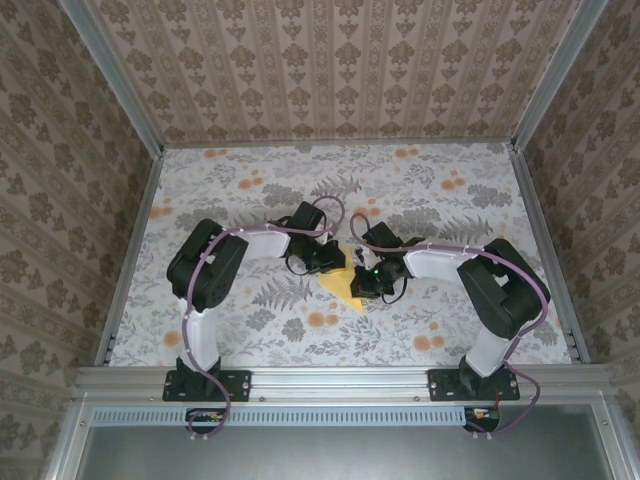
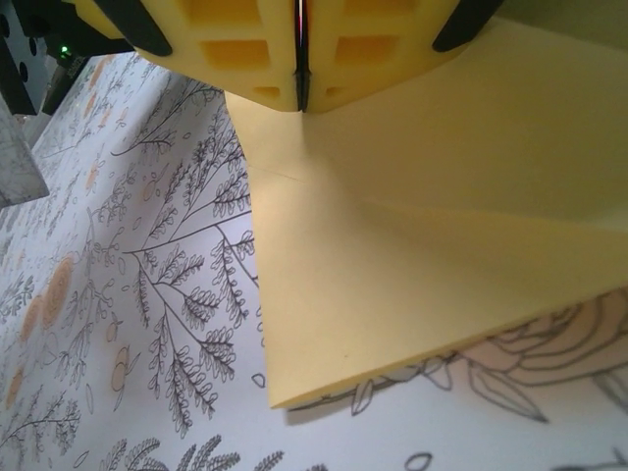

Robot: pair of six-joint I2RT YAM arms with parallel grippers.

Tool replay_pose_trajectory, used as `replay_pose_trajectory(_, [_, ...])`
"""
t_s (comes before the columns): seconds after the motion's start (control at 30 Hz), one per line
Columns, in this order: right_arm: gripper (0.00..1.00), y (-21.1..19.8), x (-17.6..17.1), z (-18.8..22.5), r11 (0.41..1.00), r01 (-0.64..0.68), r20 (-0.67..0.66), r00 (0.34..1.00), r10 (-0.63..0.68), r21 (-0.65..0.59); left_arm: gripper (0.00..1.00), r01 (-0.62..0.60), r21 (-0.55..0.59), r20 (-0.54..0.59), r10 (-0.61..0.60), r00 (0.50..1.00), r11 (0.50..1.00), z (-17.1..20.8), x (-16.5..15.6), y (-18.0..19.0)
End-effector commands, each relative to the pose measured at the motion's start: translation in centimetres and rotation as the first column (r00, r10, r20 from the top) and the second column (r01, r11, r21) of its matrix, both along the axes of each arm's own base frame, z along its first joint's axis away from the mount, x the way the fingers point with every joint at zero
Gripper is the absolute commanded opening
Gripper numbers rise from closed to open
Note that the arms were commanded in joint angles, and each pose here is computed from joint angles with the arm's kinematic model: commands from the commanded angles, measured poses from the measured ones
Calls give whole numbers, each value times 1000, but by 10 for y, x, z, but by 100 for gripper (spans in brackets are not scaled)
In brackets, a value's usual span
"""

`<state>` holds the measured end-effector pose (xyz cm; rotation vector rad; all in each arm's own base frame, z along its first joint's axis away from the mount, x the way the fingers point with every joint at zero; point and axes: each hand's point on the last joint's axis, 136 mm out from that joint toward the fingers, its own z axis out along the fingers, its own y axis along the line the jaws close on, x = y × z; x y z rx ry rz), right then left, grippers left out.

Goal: Fold a paper plane with a square sheet of paper (fold left side to right side)
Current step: Fourth fold the wing at the center of the table.

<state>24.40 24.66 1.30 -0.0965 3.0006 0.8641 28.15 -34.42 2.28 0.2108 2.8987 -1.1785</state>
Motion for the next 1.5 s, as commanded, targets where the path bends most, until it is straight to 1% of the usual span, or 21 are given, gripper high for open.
replay_pose_trajectory(0.0, [0,-31,-25,-31,989,6,-88,996,-19,-148,13,-10,40,76,7,997,999,16,6,14])
replay_pose_trajectory(0.1, [0,-36,-30,-38,985,1,-104,994,-19,-171,17,-2,19,164,-2,987,1000,42,12,15])
replay_pose_trajectory(0.17, [0,-38,-32,-40,984,-3,-111,994,-17,-180,17,11,2,206,-11,978,1000,55,12,15])
replay_pose_trajectory(0.3, [0,-38,-33,-43,982,-10,-115,993,-12,-186,14,47,-42,231,-36,972,998,69,1,13])
replay_pose_trajectory(0.5, [0,-38,-33,-44,981,-21,-122,993,-2,-190,10,139,-86,187,-121,975,987,56,-36,0])
replay_pose_trajectory(0.6, [0,-37,-32,-43,982,-23,-119,993,0,-189,9,161,-85,165,-145,976,983,47,-45,-5])
replay_pose_trajectory(0.9, [0,-35,-31,-43,981,-31,-116,993,9,-193,7,166,-50,109,-160,981,985,19,-47,-10])
replay_pose_trajectory(0.97, [0,-35,-32,-43,980,-35,-117,993,12,-195,7,181,-72,97,-174,980,981,19,-50,-13])
replay_pose_trajectory(1.17, [0,-37,-33,-44,978,-41,-121,993,17,-206,6,176,-56,102,-170,980,983,13,-47,-12])
replay_pose_trajectory(1.2, [0,-37,-33,-44,977,-43,-121,992,18,-209,6,163,-28,111,-159,981,986,8,-44,-9])
replay_pose_trajectory(1.47, [0,-41,-36,-45,972,-50,-127,992,21,-228,5,162,38,109,-166,980,986,-3,-42,1])
